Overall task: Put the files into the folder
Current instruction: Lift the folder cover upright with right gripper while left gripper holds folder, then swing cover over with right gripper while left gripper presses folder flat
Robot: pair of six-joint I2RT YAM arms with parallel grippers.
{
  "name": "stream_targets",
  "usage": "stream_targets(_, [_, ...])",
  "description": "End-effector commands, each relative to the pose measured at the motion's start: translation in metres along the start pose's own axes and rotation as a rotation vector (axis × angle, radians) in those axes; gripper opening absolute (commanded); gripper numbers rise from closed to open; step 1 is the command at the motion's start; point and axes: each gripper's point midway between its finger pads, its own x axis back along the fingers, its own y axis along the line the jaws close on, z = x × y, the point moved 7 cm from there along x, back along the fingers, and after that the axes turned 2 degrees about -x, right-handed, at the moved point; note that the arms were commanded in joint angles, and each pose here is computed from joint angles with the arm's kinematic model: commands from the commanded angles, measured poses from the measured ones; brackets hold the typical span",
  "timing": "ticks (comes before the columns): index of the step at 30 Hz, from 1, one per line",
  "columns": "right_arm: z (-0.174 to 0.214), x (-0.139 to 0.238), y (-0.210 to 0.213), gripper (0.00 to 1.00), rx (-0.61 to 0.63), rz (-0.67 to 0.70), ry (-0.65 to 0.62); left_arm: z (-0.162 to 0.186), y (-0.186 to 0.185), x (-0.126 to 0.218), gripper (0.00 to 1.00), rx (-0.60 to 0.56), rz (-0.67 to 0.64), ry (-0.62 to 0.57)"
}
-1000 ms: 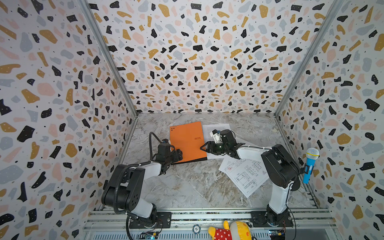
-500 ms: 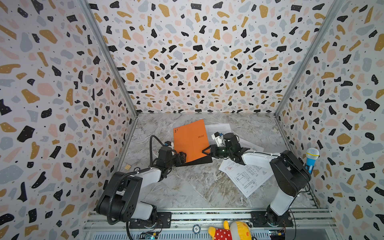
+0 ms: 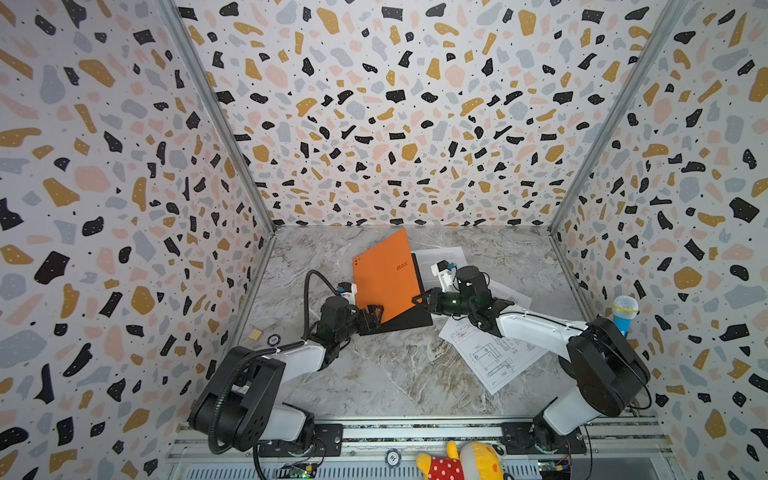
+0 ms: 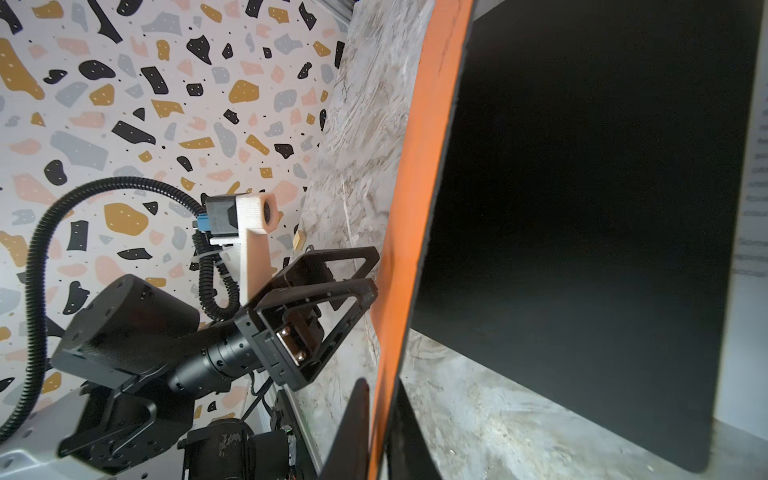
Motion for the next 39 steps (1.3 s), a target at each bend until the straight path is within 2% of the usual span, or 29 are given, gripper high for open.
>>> stream_targets(1, [-0.004, 0.005, 0.020, 0.12, 0.044, 0.017, -0.033, -0.007, 0.000, 0.007, 0.91, 0.017, -0.021, -0.070])
stream_targets(6, [-0.005, -0.002, 0.034, 0.10, 0.075, 0.013, -0.030, -0.022, 0.002, 0.025, 0.99, 0.082, -0.038, -0.149])
stream_targets(9, [-0.005, -0.009, 0.044, 0.10, 0.094, 0.005, -0.022, -0.035, 0.002, 0.038, 1.00, 0.113, -0.041, -0.199])
stream_targets(12, [-0.008, -0.013, 0.054, 0.16, 0.114, 0.006, -0.028, -0.048, 0.003, 0.053, 0.99, 0.132, -0.058, -0.232])
stream_targets(14, [-0.011, -0.015, 0.062, 0.27, 0.130, 0.007, -0.039, -0.057, 0.004, 0.063, 0.99, 0.143, -0.082, -0.252])
stream_targets(19, [-0.017, -0.022, 0.084, 0.34, 0.167, -0.035, -0.037, -0.075, 0.002, 0.086, 0.99, 0.154, -0.135, -0.298])
stream_targets(22, [-0.017, -0.033, 0.097, 0.43, 0.195, -0.057, -0.011, -0.087, -0.003, 0.098, 0.99, 0.159, -0.131, -0.319])
stream_targets(30, [-0.016, -0.057, 0.130, 0.57, 0.252, -0.125, 0.020, -0.131, -0.012, 0.131, 1.00, 0.167, -0.170, -0.380])
stream_targets(39, [-0.004, -0.092, 0.164, 0.69, 0.324, -0.241, 0.077, -0.175, -0.013, 0.171, 1.00, 0.147, -0.284, -0.472])
